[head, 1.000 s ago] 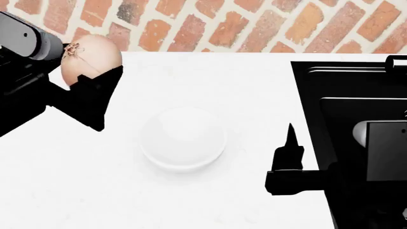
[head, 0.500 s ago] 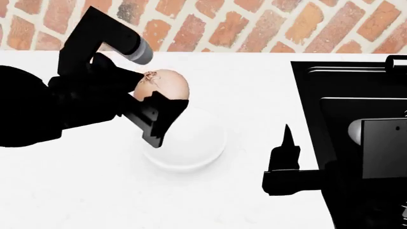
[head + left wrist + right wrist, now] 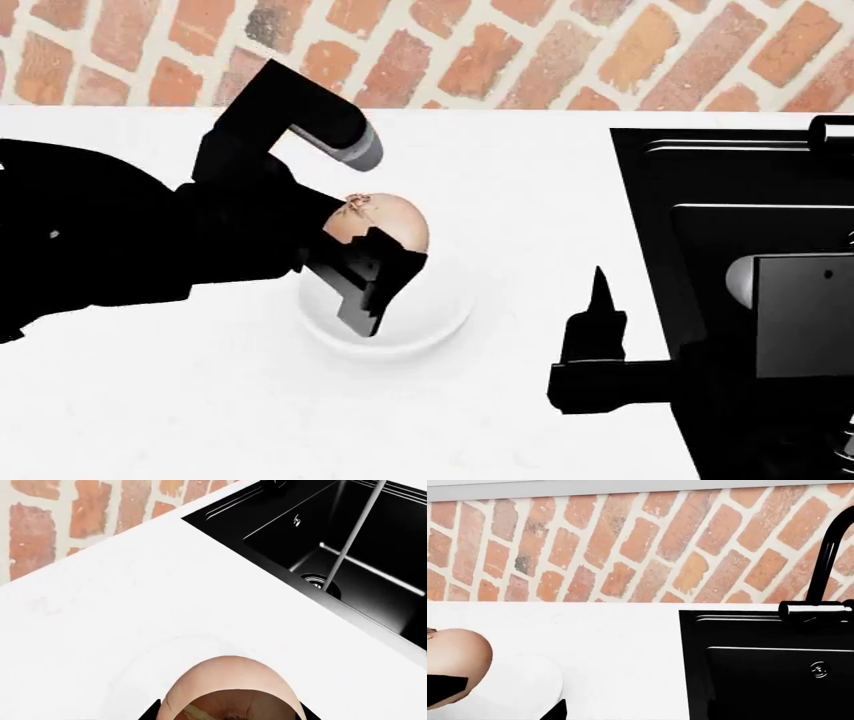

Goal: Pick the oranges and zucchinis from the sink and place them in one bowl. Place the onion in the other bowl. Then turn off the sink faucet.

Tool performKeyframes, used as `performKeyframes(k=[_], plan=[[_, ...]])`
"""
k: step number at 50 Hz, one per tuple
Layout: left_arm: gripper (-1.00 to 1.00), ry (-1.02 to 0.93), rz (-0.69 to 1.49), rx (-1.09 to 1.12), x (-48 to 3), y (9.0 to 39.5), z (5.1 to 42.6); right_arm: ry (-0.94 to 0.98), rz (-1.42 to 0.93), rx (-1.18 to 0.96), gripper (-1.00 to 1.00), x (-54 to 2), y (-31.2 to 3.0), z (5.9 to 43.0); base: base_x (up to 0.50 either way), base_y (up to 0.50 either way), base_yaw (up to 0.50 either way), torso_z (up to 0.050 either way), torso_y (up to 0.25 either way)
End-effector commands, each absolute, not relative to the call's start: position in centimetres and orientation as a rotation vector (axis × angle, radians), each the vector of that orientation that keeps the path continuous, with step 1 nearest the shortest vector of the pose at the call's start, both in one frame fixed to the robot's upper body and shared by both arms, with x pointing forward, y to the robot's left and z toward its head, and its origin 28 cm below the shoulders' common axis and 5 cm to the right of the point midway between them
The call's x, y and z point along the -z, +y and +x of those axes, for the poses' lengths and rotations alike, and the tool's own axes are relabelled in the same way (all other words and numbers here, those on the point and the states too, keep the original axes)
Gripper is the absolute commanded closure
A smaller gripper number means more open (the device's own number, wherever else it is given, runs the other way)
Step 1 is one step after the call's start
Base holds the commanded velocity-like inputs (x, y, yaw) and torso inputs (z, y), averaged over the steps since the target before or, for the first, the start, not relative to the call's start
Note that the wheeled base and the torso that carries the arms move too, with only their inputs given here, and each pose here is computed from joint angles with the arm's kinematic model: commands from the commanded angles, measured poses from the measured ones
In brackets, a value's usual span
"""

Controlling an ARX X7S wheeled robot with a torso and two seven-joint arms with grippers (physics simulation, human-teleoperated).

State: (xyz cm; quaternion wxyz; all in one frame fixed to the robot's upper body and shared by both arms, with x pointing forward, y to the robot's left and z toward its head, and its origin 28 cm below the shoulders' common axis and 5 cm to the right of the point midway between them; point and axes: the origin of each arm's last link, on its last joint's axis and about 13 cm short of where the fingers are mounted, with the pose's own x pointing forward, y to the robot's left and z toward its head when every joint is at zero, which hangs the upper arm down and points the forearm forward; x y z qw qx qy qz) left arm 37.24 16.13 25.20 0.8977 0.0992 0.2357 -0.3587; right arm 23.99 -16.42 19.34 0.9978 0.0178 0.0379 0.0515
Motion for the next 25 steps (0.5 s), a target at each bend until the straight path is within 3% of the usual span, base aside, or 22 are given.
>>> performKeyframes(k=[1,25], plan=[[1.0,0.537,0.234,0.742,-24.8,15.2,38.1,0.083,0.037,-0.105,-1.0,-19.1,-16.4,24.0,0.0,0.0,0.0,0.0,0.0],[1.0,0.578,0.267,0.744,-23.9,14.7,39.1,0.092,0.051,-0.099,-1.0,-18.7,-16.6,23.9,0.0,0.0,0.0,0.0,0.0]])
